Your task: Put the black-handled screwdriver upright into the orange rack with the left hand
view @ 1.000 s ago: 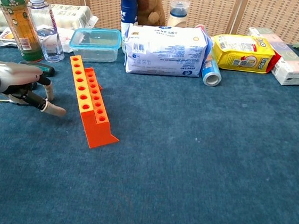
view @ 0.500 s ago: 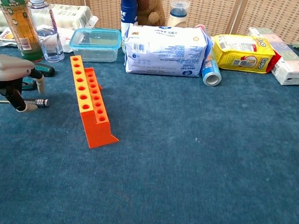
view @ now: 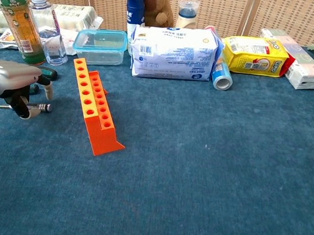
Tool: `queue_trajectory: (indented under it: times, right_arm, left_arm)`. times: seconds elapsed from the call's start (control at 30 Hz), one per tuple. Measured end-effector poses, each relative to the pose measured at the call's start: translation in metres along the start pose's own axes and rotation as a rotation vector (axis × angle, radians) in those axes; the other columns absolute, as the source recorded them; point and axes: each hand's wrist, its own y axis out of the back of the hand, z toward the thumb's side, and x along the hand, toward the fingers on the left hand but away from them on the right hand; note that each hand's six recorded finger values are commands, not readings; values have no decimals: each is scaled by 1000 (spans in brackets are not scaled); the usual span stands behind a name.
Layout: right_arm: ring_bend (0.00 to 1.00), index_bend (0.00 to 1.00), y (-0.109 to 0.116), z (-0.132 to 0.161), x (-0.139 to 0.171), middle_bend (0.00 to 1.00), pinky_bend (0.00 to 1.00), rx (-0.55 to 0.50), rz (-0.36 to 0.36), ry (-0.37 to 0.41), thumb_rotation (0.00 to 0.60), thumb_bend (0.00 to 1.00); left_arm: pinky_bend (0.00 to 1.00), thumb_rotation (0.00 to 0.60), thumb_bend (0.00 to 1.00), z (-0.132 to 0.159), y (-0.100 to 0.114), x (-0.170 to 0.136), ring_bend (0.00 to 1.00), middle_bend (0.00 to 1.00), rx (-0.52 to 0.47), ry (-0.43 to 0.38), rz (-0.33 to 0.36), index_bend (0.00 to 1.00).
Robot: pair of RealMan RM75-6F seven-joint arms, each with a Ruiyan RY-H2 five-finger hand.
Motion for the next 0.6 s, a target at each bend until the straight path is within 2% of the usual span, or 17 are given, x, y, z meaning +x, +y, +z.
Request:
queue_trajectory:
  times: [0.13, 0.3, 0.5, 0.6]
  right_arm:
    - [0, 55, 1, 0, 0, 0, 0, -3, -1, 0, 600, 52]
    - [0, 55, 2, -1, 0, 0, 0, -9, -4, -1, 600, 51]
    - [0, 55, 3, -2, 0, 0, 0, -14, -5, -2, 600, 51]
    - [0, 55, 4, -2, 0, 0, 0, -16, -5, -2, 600, 51]
  left_arm:
    - [973, 572, 267, 1, 0, 0, 960, 996, 10, -5, 9, 288]
    - [973, 600, 113, 1, 2, -1, 960, 996, 20, -11, 22, 304]
    - [973, 600, 96, 1, 2, -2, 959, 996, 40, -15, 40, 400]
    - [973, 600, 136, 3, 1, -3, 959, 996, 42, -18, 48, 428]
